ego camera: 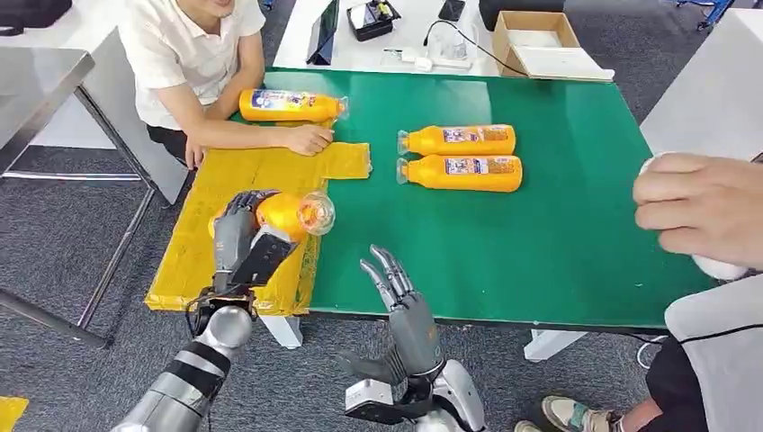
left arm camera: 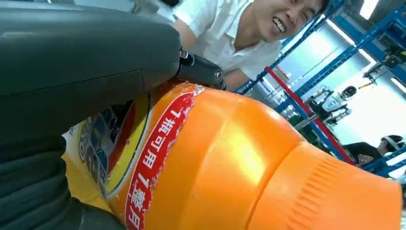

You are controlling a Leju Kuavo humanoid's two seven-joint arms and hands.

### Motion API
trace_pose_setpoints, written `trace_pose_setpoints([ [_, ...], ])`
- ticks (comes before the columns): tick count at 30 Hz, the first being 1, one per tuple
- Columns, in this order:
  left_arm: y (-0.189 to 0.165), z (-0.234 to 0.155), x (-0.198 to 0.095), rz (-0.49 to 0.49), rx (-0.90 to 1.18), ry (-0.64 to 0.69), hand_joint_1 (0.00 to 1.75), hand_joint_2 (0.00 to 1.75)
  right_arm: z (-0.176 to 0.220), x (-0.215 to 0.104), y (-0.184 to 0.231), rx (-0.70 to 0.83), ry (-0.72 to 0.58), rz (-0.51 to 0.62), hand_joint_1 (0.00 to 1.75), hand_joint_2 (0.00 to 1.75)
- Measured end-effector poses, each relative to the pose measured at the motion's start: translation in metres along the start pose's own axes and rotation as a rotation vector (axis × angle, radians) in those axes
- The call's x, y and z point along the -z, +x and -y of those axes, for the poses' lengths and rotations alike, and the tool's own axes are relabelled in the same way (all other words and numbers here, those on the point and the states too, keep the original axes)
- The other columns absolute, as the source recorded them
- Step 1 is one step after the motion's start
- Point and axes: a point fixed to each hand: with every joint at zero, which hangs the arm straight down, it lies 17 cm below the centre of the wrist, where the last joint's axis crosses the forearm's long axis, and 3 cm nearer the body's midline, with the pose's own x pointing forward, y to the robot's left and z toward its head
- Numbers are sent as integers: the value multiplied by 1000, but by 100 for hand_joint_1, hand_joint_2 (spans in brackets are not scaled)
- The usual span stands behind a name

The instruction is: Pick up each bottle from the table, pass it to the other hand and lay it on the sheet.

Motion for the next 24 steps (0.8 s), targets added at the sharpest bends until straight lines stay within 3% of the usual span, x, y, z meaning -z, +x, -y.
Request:
trace_pose_setpoints([
  [7,-39,13,24,-52,357,-87,175,175,3,4,5,43,-2,17,0,0],
  [11,-81,33,21,-133,568,-243,175,175,-1,5,7,96,20,19,0,0],
  [15,-110,47,8,-197,616,-352,175,175,-2,5,7,112,26,18,0,0],
  [24,-137,58,-4,-263,690,-491,175,175,-4,6,8,146,35,21,0,0],
])
